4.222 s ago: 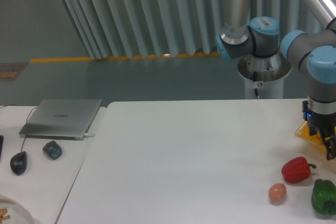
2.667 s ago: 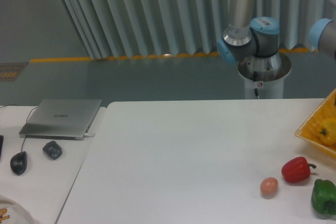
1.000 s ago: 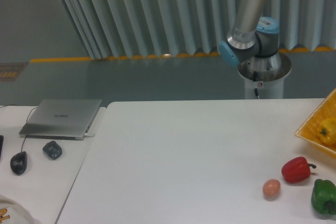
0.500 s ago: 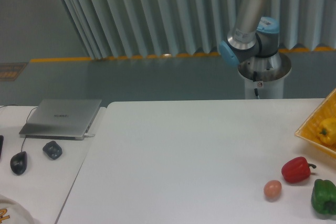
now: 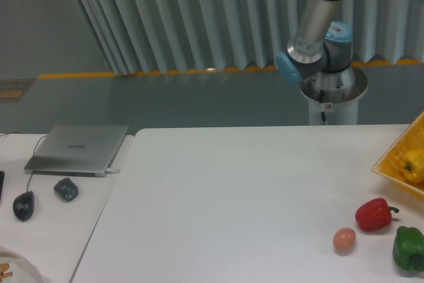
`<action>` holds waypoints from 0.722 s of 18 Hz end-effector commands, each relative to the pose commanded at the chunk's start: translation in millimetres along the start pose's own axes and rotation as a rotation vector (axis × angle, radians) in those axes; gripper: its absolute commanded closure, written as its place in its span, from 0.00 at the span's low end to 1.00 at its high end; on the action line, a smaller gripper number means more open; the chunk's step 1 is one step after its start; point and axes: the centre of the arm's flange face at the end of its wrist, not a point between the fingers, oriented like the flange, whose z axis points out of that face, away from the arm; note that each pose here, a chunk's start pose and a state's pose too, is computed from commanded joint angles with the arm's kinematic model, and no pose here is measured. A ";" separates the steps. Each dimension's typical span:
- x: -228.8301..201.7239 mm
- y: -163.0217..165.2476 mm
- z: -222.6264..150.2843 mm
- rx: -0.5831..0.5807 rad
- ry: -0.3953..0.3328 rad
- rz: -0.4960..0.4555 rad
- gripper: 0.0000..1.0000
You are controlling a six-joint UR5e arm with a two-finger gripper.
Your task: Place the triangular bread on the table
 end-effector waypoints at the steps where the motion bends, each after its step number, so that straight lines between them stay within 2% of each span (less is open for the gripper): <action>1: 0.2 0.1 0.6 -0.001 0.001 0.002 0.06; 2: 0.2 0.1 0.6 -0.001 0.001 0.000 0.08; 4: 0.2 -0.9 1.1 -0.003 0.001 0.003 0.23; 9: 0.7 -1.8 1.7 -0.004 0.008 -0.004 0.52; 13: -0.7 -0.3 -7.7 -0.010 0.000 -0.005 0.60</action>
